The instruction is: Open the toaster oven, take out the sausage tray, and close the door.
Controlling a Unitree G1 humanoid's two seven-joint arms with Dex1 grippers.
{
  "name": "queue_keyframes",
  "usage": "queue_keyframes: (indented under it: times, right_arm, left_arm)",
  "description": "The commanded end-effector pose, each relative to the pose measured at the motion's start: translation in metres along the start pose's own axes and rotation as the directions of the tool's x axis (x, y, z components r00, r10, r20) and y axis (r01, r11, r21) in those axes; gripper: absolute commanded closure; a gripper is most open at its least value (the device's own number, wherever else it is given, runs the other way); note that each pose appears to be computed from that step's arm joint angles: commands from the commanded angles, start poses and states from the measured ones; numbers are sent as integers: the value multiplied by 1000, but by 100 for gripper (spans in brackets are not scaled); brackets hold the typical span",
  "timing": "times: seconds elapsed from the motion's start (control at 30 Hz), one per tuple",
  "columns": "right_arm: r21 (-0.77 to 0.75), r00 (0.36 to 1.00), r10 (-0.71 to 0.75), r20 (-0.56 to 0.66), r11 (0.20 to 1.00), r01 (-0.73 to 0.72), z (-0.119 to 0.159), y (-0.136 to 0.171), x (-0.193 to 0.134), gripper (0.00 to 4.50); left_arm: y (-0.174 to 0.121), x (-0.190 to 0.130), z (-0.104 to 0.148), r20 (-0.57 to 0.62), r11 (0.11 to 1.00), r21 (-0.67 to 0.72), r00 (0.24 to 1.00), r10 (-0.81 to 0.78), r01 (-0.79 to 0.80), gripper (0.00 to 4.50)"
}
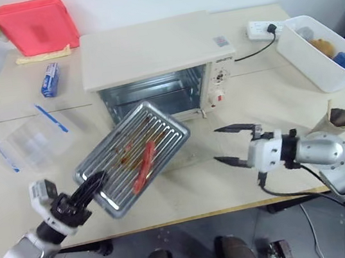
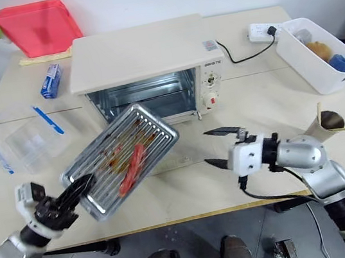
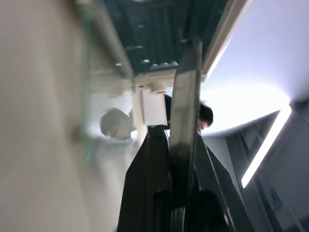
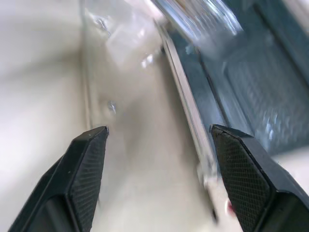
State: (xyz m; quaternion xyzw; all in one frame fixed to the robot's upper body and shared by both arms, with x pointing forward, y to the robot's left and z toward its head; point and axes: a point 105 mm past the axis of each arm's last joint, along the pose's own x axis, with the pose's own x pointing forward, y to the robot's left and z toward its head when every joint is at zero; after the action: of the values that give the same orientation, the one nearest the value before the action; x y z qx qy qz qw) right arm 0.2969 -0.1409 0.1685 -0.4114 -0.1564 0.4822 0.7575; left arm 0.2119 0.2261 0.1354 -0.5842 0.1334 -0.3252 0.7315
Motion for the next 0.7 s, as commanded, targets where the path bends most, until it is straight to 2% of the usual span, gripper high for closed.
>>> queue_keyframes:
  times: [0.03,0.13,0.23,0.4,0.5,0.7]
  right_arm:
    - [162,999,-22,-26,986,26,-17,-8,-11,230]
    - [265,998,23,-51,964,-9,-35,-3,-17,339]
    - [366,991,89,-103,929,-46,-60,7,-20,445]
    - [496,986,142,-84,865,-82,-76,10,-10,448]
    - [518,986,160,-56,848,-108,-78,10,1,448]
    - [537,985,169,14,830,-151,-71,9,21,448]
  left_arm:
    - [-17,-13,-5,48,996,30,996,-80,78,450]
    - [-13,-27,-13,126,999,12,991,-52,51,450]
    - [-17,-39,-22,260,998,14,963,-68,66,450]
    - [-14,-58,-37,434,999,-31,901,-3,19,450]
    - [-16,-64,-35,547,999,-32,837,0,21,450]
    - [-13,-70,-30,647,998,-56,761,53,-22,450]
